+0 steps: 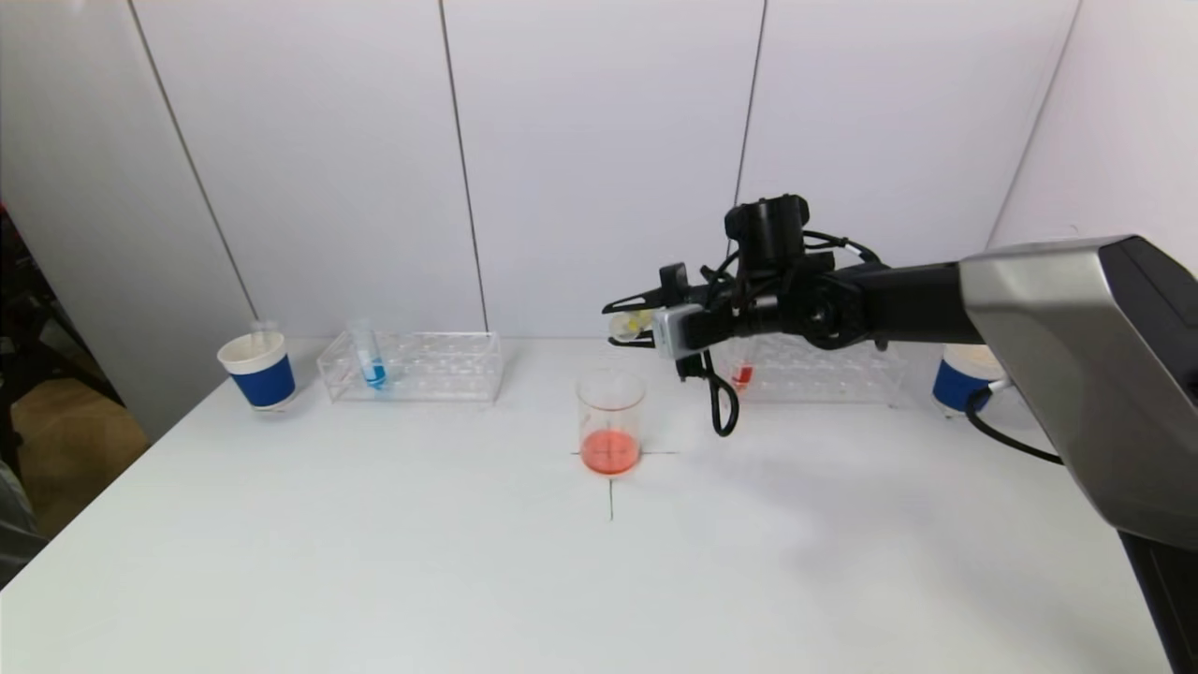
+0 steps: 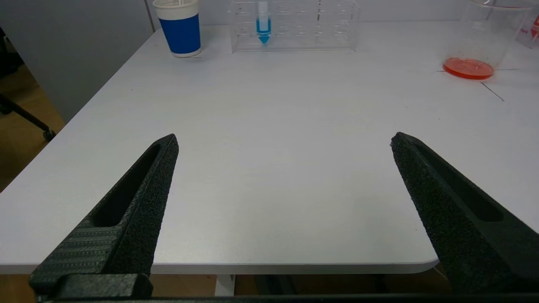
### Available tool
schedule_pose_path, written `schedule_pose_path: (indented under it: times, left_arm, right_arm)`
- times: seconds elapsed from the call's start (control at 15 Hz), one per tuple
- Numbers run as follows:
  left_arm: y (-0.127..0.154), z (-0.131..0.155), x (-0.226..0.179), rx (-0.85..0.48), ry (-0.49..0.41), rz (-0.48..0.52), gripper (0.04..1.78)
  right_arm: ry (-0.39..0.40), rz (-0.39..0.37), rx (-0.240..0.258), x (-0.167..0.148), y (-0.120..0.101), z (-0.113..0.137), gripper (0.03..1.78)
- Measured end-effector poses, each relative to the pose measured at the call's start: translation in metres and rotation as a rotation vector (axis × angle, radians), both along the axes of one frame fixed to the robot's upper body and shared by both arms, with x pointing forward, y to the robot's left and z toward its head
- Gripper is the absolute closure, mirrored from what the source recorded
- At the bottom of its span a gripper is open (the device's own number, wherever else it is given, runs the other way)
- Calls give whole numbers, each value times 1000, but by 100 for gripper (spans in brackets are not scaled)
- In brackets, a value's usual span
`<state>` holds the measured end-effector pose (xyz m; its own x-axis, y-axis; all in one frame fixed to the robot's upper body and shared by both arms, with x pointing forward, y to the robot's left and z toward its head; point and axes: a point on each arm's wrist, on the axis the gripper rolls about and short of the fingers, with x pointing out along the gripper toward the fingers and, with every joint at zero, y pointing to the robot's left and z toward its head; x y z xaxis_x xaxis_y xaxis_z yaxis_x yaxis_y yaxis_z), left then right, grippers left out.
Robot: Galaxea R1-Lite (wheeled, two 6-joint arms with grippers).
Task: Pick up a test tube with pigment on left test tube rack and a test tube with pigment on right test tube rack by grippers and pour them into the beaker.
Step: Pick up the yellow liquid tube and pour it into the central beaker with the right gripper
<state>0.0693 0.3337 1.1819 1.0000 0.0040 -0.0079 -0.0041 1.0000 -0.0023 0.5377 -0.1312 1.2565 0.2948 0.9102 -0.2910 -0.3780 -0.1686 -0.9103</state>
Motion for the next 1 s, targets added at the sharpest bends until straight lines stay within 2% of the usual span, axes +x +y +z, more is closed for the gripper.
schedule_pose_path:
  times: [0.53,0.8,1.0]
  left_arm:
    - [0,0,0,0,1,0,6]
    - [0,0,0,0,0,0,6]
    - [0,0,0,0,0,0,6]
  right_arm:
    - [-102,56,-34,7,5,-13,127]
    - [-134,59,-43,12,11,-19,127]
    - [-177,62,-69,15,12,-25,127]
